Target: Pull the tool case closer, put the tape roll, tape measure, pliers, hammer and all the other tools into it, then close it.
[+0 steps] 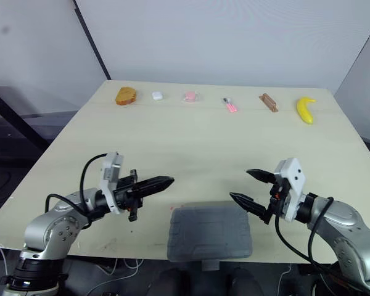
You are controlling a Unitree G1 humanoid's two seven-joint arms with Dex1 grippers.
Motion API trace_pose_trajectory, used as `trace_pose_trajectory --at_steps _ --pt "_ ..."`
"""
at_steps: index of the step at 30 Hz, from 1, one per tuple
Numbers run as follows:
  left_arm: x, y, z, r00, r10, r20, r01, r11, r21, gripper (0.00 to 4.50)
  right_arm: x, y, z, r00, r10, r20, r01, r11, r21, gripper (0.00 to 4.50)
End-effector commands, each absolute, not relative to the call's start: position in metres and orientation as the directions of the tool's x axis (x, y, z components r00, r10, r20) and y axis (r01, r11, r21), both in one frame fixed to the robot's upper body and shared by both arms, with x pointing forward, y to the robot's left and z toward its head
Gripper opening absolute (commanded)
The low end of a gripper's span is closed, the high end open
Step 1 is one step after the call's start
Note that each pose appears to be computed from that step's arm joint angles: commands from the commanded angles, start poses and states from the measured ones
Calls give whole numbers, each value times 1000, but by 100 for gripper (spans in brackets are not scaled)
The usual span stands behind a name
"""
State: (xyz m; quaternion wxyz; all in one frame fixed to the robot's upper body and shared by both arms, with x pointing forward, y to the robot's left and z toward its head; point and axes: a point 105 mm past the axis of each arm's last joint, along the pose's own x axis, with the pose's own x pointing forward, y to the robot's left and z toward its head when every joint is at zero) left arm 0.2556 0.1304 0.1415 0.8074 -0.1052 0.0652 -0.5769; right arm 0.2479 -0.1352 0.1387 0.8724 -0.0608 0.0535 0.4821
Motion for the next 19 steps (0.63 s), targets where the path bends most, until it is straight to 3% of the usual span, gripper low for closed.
trace_pose_trajectory --at_steps 1,6,8,16,19 --pt "250 142 142 321 -947 -24 921 318 -226 171 245 -148 136 514 847 -139 -857 497 -139 450" --pt "251 174 128 371 -923 -99 892 384 -237 385 230 -185 124 528 827 -193 -849 506 -153 450" --pt "249 196 119 411 -899 -150 866 437 -244 442 215 -214 116 563 792 -237 -826 546 -139 450" --pt "248 244 89 605 -728 -322 746 660 -90 447 180 -273 103 660 680 -318 -737 669 -100 450" --pt "245 244 84 603 -727 -330 743 662 -102 447 178 -276 102 675 667 -315 -721 686 -92 450"
